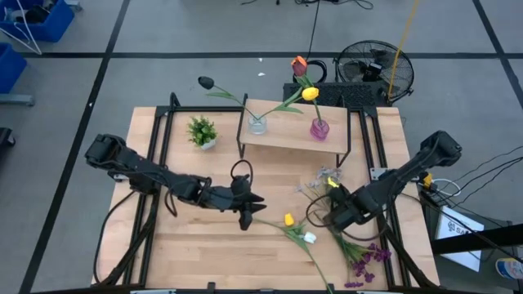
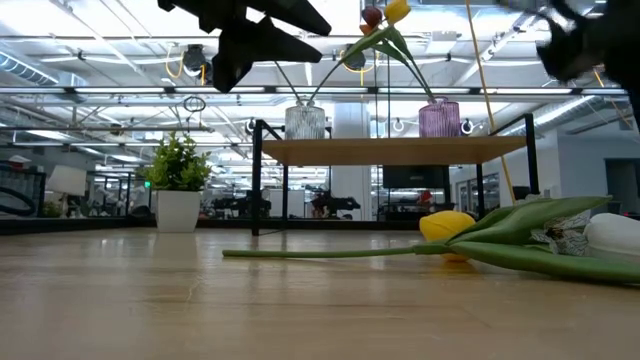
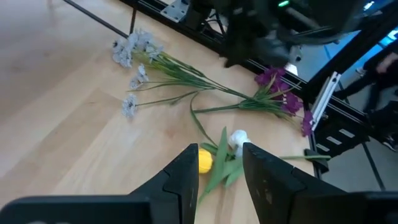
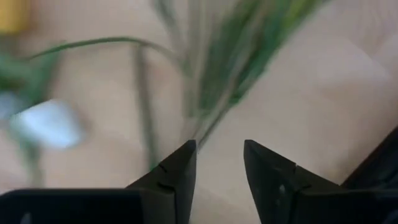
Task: Pick and place flowers into a vace then onto a shelf
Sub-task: Put the white flowers into the purple vase
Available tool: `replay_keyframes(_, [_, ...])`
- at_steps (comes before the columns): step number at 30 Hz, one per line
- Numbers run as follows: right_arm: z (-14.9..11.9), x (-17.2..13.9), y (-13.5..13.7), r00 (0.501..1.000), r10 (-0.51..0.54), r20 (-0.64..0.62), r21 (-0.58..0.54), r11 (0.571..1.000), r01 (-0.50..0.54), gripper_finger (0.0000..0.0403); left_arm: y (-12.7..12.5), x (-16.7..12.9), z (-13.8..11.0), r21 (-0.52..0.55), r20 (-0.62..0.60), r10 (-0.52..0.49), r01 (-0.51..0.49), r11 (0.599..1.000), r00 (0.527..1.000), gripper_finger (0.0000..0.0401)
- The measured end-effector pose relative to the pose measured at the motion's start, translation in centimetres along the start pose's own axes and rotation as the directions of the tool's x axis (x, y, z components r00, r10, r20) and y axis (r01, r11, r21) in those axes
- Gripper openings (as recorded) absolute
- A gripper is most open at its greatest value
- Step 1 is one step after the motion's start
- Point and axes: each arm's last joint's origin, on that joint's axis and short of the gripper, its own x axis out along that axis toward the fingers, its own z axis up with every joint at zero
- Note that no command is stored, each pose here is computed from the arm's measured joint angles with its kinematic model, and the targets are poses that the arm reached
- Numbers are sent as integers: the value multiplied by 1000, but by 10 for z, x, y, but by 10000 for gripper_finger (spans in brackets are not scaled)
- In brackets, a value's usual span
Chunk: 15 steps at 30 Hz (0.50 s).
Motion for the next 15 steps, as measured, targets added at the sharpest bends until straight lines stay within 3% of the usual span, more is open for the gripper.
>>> replay_keyframes(4, [-1,32,-11,999,-32,-37,82,996,35,129,-3,-1,-1,2,0,-10,10,1000,1000,127])
replay_keyframes(10, [-3,68,-6,983,182,-24,128,976,-177,130,-3,-1,-1,2,0,-10,10,1000,1000,127])
replay_keyframes(15, [-2,73,-9,980,201,2,153,968,-199,130,-3,-1,-1,1,3,-12,12,1000,1000,127])
